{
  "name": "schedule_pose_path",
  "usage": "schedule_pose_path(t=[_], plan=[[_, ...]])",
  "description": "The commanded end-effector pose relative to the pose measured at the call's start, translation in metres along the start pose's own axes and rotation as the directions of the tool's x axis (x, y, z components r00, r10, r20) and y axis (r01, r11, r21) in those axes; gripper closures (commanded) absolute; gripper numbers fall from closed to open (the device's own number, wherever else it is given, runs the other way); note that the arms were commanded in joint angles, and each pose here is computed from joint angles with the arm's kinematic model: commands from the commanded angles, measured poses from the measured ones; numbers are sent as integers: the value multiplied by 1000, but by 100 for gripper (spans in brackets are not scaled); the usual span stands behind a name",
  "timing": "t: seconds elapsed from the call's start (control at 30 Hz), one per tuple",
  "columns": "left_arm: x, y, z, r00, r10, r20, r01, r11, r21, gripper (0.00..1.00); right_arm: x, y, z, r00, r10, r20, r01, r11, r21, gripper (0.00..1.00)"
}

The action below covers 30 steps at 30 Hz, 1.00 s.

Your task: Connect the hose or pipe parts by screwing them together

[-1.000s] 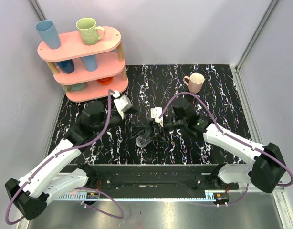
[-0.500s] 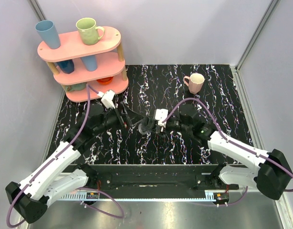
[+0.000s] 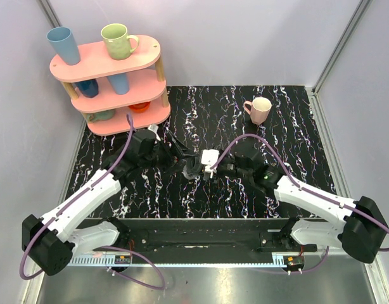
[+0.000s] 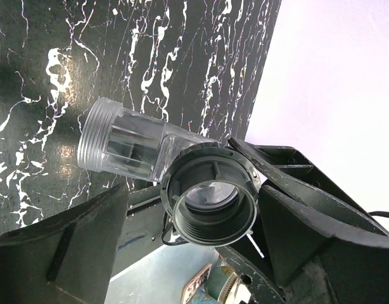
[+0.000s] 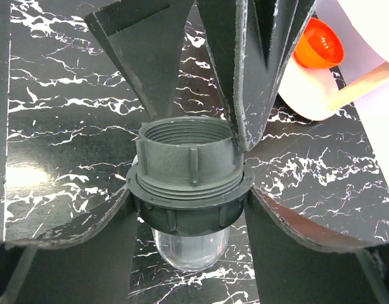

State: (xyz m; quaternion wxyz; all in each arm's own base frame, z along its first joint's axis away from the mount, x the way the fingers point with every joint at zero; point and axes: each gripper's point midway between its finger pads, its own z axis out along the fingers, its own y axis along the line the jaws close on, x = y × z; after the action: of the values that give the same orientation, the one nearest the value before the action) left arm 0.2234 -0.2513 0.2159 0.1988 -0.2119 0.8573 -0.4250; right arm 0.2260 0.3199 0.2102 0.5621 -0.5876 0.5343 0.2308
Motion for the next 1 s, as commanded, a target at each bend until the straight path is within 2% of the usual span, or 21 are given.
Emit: schedule_pose_path(t=[0.0, 0.27, 0.3, 0.4, 0.47, 0.57, 0.6, 0.67, 0.7, 0.73, 0.77, 0.8, 0.87, 0.9, 0.93, 0.97], plan=[[0, -25, -3, 999, -37, -20, 38, 998, 58, 15, -20, -15, 2, 997, -55, 51, 53, 997, 53, 100], [7, -25, 0, 999, 40, -28, -38, 996, 78, 36, -21, -14, 8, 999, -29, 35, 28, 999, 25, 100], [8, -24, 0, 998, 49, -28, -47, 995, 85, 44, -20, -13, 8, 999, -22, 32, 22, 1000, 20, 100], [8, -21, 1, 994, 105, -17, -103, 990, 97, 55, -21, -12, 10, 1000, -8, 30, 7, 1000, 8, 100], [9, -18, 2, 984, 180, -6, -178, 977, 117, 58, -24, -10, 11, 999, 5, 35, -5, 1000, -7, 100], [15, -42, -3, 926, 376, 43, -370, 878, 303, 59, -30, -2, 11, 998, 42, 42, -39, 997, -62, 100], [17, -47, -7, 870, 485, 92, -484, 802, 351, 60, -32, 6, 11, 997, 58, 46, -53, 993, -108, 100], [27, -55, -14, 780, 606, 153, -602, 662, 446, 60, -38, 12, 10, 995, 83, 61, -72, 984, -160, 100], [27, -56, -17, 698, 683, 215, -691, 564, 452, 61, -43, 22, 9, 992, 95, 84, -74, 972, -224, 100], [29, -55, -18, 644, 726, 242, -736, 500, 457, 61, -42, 29, 8, 991, 116, 68, -94, 960, -264, 100], [37, -56, -22, 578, 772, 266, -771, 408, 489, 61, -46, 36, 6, 987, 135, 81, -104, 945, -311, 100], [39, -55, -24, 444, 827, 345, -842, 253, 476, 61, -46, 38, 4, 986, 149, 78, -115, 936, -332, 100], [56, -46, -31, 299, 867, 398, -854, 58, 516, 56, -49, 41, 4, 981, 176, 83, -135, 922, -363, 100], [58, -44, -34, 146, 865, 480, -873, -115, 473, 52, -50, 42, 3, 980, 182, 85, -138, 918, -373, 100], [61, -39, -35, 82, 860, 503, -862, -191, 469, 49, -51, 43, 3, 978, 191, 86, -143, 911, -387, 100], [67, -34, -37, 46, 859, 509, -842, -241, 482, 48, -54, 48, 0, 975, 202, 96, -144, 895, -422, 100]])
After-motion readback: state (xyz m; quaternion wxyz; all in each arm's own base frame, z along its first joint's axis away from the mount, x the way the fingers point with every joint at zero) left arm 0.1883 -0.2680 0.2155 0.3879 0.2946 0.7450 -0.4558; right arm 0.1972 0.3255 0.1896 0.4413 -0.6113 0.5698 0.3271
